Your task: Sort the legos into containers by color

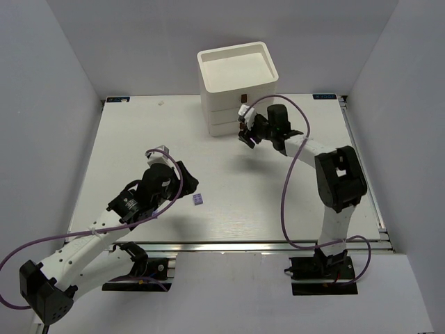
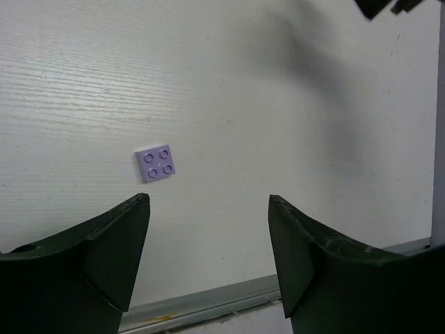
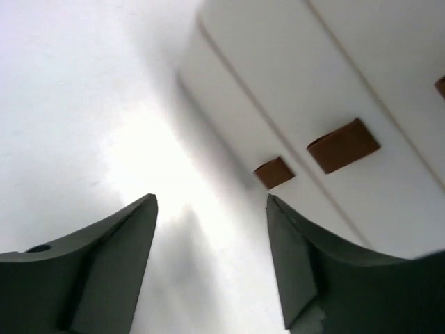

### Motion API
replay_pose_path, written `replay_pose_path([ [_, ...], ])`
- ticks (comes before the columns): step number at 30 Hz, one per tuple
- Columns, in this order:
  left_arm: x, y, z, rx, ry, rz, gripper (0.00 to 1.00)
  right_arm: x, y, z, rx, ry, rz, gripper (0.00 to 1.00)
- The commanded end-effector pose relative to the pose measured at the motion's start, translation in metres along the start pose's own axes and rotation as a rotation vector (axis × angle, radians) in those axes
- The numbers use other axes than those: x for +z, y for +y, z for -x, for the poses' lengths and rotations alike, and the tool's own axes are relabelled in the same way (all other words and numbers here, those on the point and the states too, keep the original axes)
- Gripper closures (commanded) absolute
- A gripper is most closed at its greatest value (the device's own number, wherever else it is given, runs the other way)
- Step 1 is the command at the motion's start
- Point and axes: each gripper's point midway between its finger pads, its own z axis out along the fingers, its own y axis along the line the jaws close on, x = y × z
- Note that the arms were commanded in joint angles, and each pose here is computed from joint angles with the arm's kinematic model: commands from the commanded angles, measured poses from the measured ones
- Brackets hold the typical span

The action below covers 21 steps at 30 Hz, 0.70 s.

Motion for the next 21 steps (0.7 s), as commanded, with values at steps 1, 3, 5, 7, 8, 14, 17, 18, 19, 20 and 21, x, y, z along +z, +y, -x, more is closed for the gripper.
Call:
replay_pose_path([
  [1, -0.004, -0.001, 0.003, -0.007, -0.023, -0.013, 0.21, -0.030, 0.001, 0.051, 0.099, -0.156, -0.020, 0.27],
  [3, -0.003, -0.002, 0.003, -0.007, -0.019, -0.018, 0.21, -0.032, 0.007, 0.039, 0.316, -0.105, -0.031, 0.17],
  [5, -0.001, -0.004, 0.001, -0.002, -0.009, -0.018, 0.21, -0.034, 0.004, 0.025, 0.460, -0.060, -0.086, 0.16],
  [7, 0.000, -0.004, 0.001, 0.004, -0.005, -0.013, 0.21, -0.033, 0.005, 0.014, 0.620, -0.036, -0.146, 0.16],
  [8, 0.000, -0.005, 0.002, 0.004, -0.006, -0.015, 0.21, -0.032, 0.005, 0.010, 0.674, -0.032, -0.171, 0.16],
  [14, -0.003, 0.000, 0.001, -0.012, -0.005, 0.001, 0.21, -0.015, -0.003, -0.014, 0.931, -0.009, -0.289, 0.19],
  [17, -0.007, 0.005, 0.000, -0.025, -0.010, 0.016, 0.21, -0.005, -0.011, -0.014, 0.978, -0.030, -0.301, 0.20],
  [18, -0.008, 0.008, -0.002, -0.030, -0.010, 0.021, 0.21, -0.003, -0.014, -0.014, 0.984, -0.042, -0.311, 0.20],
  [19, -0.008, 0.008, -0.001, -0.031, -0.013, 0.018, 0.21, -0.001, -0.017, -0.013, 0.991, -0.058, -0.320, 0.21],
  [20, -0.008, 0.008, -0.002, -0.034, -0.012, 0.019, 0.21, 0.004, -0.022, -0.012, 0.999, -0.082, -0.329, 0.21],
  [21, -0.007, 0.009, -0.004, -0.033, -0.007, 0.019, 0.21, 0.006, -0.025, -0.014, 1.000, -0.087, -0.337, 0.21],
])
